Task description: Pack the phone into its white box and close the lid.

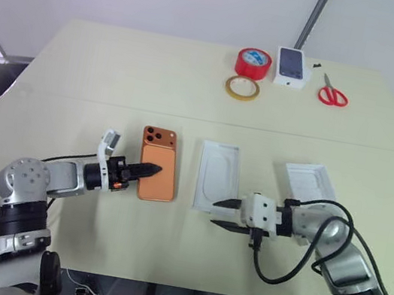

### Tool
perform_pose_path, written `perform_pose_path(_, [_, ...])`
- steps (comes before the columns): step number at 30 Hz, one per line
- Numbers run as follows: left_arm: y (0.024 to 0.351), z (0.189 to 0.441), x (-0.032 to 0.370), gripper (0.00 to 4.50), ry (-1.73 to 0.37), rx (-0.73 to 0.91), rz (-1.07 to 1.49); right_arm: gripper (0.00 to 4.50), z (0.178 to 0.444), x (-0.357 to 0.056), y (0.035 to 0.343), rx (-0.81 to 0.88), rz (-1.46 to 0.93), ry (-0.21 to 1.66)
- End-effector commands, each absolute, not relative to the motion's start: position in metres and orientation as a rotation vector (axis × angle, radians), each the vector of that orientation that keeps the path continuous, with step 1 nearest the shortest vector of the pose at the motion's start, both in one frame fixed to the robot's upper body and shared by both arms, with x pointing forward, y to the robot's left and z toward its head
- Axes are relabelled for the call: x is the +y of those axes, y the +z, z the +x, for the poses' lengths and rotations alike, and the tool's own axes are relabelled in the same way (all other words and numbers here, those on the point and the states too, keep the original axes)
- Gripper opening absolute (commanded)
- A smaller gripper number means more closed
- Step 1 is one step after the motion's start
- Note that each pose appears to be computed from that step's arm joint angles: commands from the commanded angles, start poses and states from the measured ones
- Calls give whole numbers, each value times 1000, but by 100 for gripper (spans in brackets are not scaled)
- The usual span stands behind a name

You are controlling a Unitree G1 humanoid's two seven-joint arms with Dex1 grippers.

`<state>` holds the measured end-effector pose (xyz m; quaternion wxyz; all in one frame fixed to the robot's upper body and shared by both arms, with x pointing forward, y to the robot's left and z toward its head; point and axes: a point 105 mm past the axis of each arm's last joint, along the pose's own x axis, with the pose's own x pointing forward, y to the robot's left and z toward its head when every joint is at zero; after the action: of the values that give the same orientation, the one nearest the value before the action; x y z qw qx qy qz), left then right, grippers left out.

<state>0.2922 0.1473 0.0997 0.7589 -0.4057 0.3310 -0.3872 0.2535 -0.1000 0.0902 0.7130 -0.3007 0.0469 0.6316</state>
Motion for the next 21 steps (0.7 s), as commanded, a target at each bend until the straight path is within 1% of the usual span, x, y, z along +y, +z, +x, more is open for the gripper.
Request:
perform_pose_path(1, [117, 295, 146, 0, -895, 657, -871, 187, 254, -98, 91, 79, -694, 1406])
perform_pose_path(2, [118, 296, 146, 0, -898, 656, -874, 187, 254, -100, 88, 93, -705, 1407])
perform_pose_path(4, [122, 298, 144, 0, -906, 643, -887, 133, 254, -101, 86, 113, -687, 1410])
perform_pose_path(5, [123, 299, 143, 0, -908, 640, -893, 101, 254, -101, 86, 112, -685, 1411])
perform_pose_path(7, [130, 304, 139, 0, -916, 613, -914, 8, 256, -99, 88, 98, -690, 1406])
perform_pose_path(11, [147, 320, 127, 0, -917, 541, -950, 3, 262, -88, 91, 67, -697, 1400])
perform_pose_path(14, [164, 328, 112, 0, -958, 499, -981, 3, 269, -76, 92, 32, -717, 1402])
perform_pose_path(17, [163, 336, 97, 0, -948, 513, -971, 3, 288, -64, 95, 17, -732, 1346])
perform_pose_path(19, [159, 338, 91, 0, -945, 528, -958, 3, 293, -60, 97, 14, -722, 1339])
perform_pose_path(21, [152, 339, 87, 0, -932, 554, -946, 66, 293, -58, 100, 13, -697, 1345])
